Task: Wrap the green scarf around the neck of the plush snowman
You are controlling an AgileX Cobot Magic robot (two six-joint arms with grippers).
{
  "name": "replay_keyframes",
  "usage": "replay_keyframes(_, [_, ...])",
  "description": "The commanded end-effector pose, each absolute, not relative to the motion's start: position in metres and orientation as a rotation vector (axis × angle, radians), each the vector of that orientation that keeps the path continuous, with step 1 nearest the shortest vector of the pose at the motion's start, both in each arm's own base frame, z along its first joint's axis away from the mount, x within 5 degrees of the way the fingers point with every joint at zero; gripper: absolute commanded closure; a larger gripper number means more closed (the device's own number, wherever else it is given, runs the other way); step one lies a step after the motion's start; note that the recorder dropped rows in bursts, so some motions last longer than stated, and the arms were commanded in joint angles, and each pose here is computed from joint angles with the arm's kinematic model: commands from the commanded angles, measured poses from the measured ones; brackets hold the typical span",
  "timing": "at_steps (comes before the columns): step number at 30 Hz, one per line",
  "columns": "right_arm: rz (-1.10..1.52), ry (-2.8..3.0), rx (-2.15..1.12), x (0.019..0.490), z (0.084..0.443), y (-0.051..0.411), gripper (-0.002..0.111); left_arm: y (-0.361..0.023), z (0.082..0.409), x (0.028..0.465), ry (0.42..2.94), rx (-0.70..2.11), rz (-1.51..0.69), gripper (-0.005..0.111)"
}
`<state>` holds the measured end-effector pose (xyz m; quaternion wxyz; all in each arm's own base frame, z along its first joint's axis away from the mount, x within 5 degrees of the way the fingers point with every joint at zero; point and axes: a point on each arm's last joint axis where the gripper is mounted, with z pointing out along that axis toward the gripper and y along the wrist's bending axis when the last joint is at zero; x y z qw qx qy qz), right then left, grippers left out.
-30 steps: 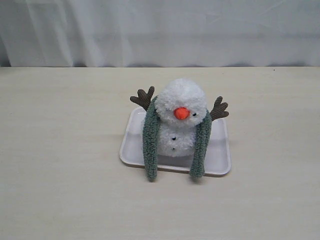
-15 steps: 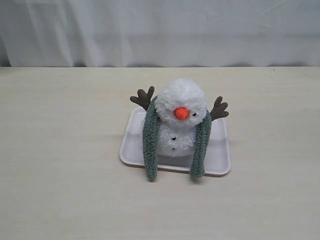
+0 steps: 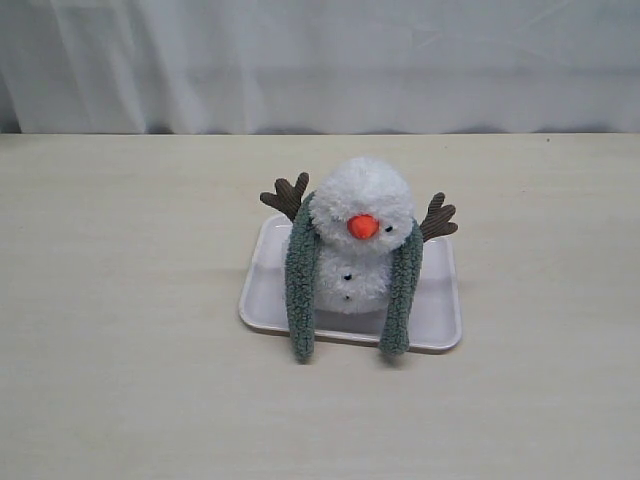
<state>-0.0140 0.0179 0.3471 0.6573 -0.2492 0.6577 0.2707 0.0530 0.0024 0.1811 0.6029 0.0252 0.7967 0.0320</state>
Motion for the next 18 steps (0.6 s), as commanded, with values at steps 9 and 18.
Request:
replay_keyframes(9, [0.598, 1.427, -0.537, -0.0257, 0.3471, 0.012, 0.104, 0.0023, 0.1812, 0.0532, 1.839, 0.055, 0.072, 0.107])
replay_keyframes(18, [0.463, 1.453, -0.413, -0.0233, 0.3473, 0.0159, 0.104, 0.0023, 0.1812, 0.0532, 1.839, 0.055, 0.072, 0.107])
